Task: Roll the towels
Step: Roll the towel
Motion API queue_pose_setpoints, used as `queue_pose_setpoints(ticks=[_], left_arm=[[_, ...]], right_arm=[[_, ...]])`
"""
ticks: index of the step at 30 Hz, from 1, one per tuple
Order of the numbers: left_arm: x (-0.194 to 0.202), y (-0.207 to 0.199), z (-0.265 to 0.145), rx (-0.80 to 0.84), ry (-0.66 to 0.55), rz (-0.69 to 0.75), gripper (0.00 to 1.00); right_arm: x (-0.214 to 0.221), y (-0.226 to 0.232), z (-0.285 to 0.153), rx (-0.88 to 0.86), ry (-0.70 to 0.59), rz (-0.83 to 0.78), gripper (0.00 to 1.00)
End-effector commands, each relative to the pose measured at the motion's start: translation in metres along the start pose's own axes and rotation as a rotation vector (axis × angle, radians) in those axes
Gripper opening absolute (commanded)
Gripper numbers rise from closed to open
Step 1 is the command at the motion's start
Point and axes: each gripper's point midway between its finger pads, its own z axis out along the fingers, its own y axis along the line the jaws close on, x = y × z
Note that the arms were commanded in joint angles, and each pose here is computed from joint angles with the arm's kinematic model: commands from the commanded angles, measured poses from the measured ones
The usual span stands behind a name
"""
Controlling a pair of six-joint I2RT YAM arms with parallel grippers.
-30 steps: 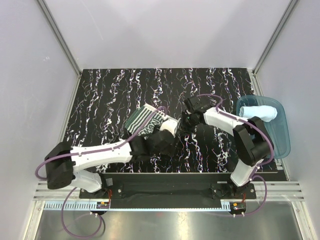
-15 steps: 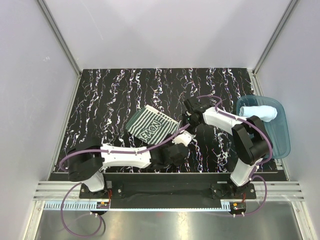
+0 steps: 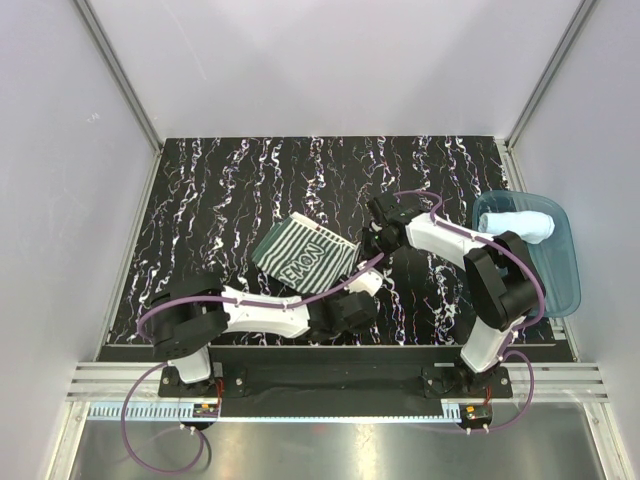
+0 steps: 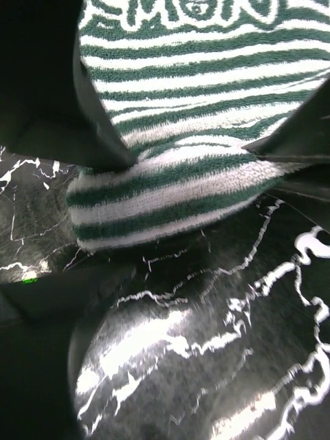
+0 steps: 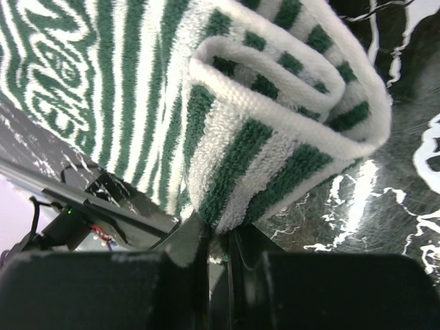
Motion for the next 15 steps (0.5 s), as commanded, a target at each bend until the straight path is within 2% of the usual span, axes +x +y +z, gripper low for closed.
queue_pose_setpoints(ticks=[1, 2, 5, 11, 14, 15], left_arm=[[-0.003, 0.005, 0.007, -0.018, -0.042, -0.051, 0.48], [0.003, 0.007, 0.009, -0.020, -0.030, -0.048, 0.38], [0.003, 0.011, 0.009, -0.008, -0.035, -0.065, 0.30], [-0.002, 0.008, 0.004, 0.079, -0.040, -0.104, 0.22], [-0.006, 0.005, -0.003, 0.156, -0.034, -0.150, 0.20], [-0.004, -0.001, -0.006, 0.210, -0.019, -0.164, 0.19]], right_arm=[[0.005, 0.027, -0.018, -0.096, 0.012, -0.033, 0.06], [0.006, 0.027, -0.018, -0.103, 0.019, -0.033, 0.06], [0.010, 0.026, -0.017, -0.105, 0.031, -0.033, 0.06], [0.012, 0.021, -0.017, -0.091, 0.035, -0.040, 0.08], [0.005, 0.015, -0.020, -0.061, 0.010, -0.034, 0.18], [0.000, 0.011, -0.023, -0.051, -0.004, -0.029, 0.29]])
